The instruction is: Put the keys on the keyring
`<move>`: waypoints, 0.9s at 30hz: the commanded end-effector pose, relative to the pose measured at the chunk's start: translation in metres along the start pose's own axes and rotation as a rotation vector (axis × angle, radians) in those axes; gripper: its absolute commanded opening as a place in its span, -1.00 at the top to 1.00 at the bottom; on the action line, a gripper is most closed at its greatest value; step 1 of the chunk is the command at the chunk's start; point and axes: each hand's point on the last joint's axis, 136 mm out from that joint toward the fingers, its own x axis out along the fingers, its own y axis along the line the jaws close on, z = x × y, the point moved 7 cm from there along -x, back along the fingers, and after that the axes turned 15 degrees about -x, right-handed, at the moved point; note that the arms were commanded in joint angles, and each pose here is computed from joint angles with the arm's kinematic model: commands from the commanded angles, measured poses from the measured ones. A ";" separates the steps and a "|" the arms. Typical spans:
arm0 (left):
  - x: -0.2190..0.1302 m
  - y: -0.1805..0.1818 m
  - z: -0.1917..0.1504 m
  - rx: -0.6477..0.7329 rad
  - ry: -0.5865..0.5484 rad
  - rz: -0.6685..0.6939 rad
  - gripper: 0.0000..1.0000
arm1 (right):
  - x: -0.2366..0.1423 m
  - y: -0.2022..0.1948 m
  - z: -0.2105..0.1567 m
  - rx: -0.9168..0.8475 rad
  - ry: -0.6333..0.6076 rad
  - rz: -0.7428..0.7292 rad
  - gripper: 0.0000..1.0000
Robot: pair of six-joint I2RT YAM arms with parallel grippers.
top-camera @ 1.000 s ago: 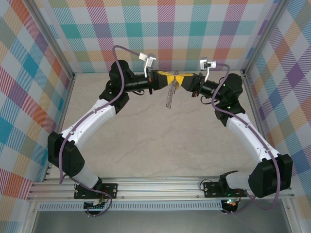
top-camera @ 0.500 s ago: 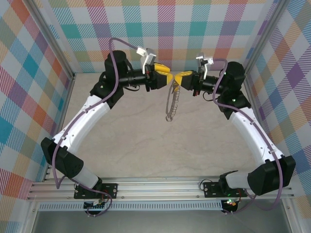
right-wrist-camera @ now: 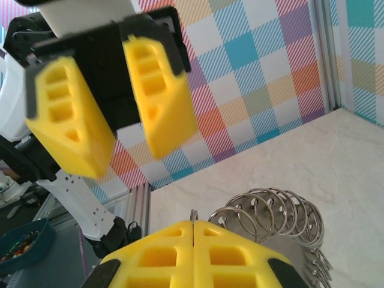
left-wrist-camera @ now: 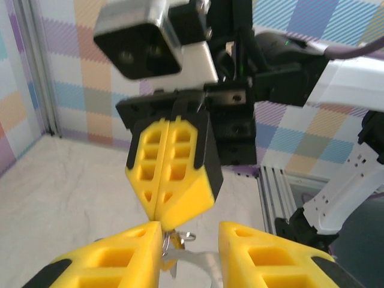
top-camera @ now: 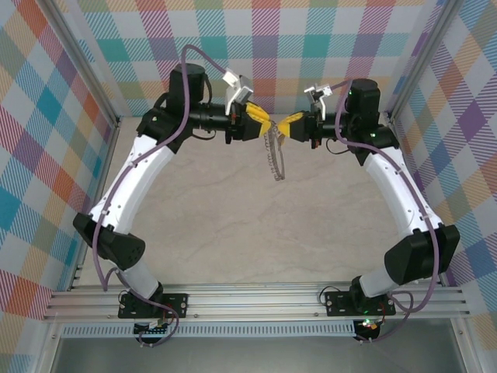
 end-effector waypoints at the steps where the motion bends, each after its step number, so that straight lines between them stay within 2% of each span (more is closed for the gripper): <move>1: 0.002 0.008 -0.005 -0.019 0.041 -0.027 0.39 | -0.002 0.009 0.015 -0.070 -0.018 0.070 1.00; 7: 0.013 0.024 -0.009 -0.057 0.069 -0.039 0.39 | 0.000 0.004 0.013 -0.052 -0.017 0.083 1.00; 24: 0.020 0.026 -0.008 -0.084 0.069 -0.109 0.41 | 0.002 -0.002 0.009 -0.036 -0.020 0.080 1.00; 27: 0.020 0.026 -0.009 -0.087 0.072 -0.122 0.49 | 0.002 -0.003 0.009 -0.034 -0.021 0.080 1.00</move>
